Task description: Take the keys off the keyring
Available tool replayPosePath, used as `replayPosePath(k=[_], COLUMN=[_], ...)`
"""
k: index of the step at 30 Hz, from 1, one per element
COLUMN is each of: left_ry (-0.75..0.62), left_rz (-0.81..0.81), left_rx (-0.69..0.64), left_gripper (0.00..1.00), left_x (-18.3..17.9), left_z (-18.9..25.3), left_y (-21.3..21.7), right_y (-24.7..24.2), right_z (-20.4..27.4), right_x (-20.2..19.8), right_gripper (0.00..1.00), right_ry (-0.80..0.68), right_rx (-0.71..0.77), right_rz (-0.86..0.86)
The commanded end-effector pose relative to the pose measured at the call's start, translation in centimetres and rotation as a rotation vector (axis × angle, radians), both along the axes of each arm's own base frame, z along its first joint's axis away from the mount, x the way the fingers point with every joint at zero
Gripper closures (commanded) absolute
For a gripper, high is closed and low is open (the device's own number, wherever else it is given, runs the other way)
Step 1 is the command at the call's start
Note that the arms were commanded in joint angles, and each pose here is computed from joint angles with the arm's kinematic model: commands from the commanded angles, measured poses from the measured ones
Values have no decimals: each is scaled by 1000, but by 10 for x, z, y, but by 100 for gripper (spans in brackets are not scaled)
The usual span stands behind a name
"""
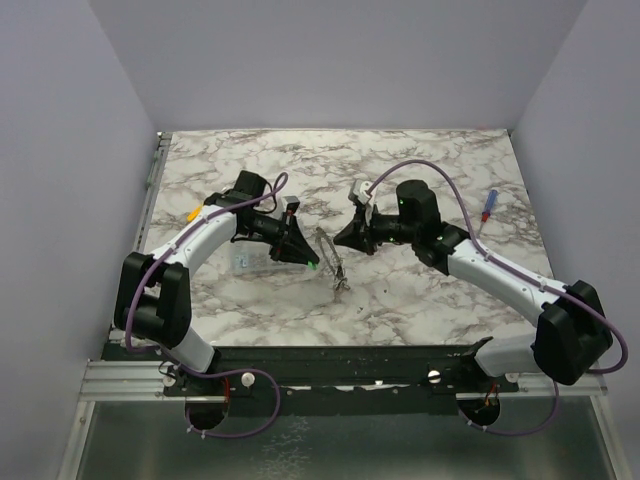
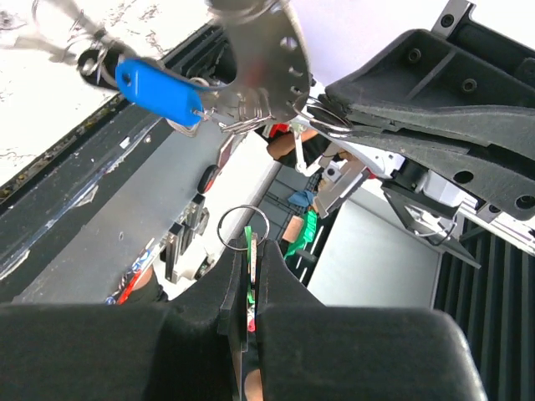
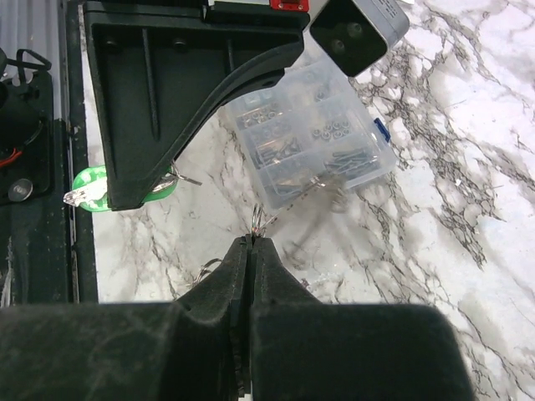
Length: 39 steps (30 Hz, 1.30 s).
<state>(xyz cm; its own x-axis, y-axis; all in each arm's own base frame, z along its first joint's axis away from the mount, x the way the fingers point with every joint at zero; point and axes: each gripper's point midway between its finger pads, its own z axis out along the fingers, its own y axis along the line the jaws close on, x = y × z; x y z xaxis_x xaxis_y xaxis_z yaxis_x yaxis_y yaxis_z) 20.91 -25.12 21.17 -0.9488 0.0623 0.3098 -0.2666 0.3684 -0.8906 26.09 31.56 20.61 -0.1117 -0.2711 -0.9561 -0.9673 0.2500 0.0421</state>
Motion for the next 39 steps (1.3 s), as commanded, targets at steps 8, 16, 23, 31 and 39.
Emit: replayPosePath(k=[8, 16, 23, 31, 39], left_ry=[-194, -608, -961, -1051, -1064], left_rz=[31, 68, 70, -11, -120], left_rx=[44, 208, 554, 679, 683], left_gripper=[100, 100, 100, 100, 100], left_x=[16, 53, 108, 134, 119], left_z=[5, 17, 10, -12, -58], left_y=[5, 19, 62, 68, 14], right_y=[-9, -28, -53, -84, -108], right_z=[19, 33, 46, 58, 61], right_x=[2, 10, 19, 27, 30], right_gripper=[99, 99, 99, 99, 99], right_ry=[-12, -5, -13, -29, -31], right_rx=[25, 23, 21, 27, 27], right_rz=[-27, -83, -162, -252, -326])
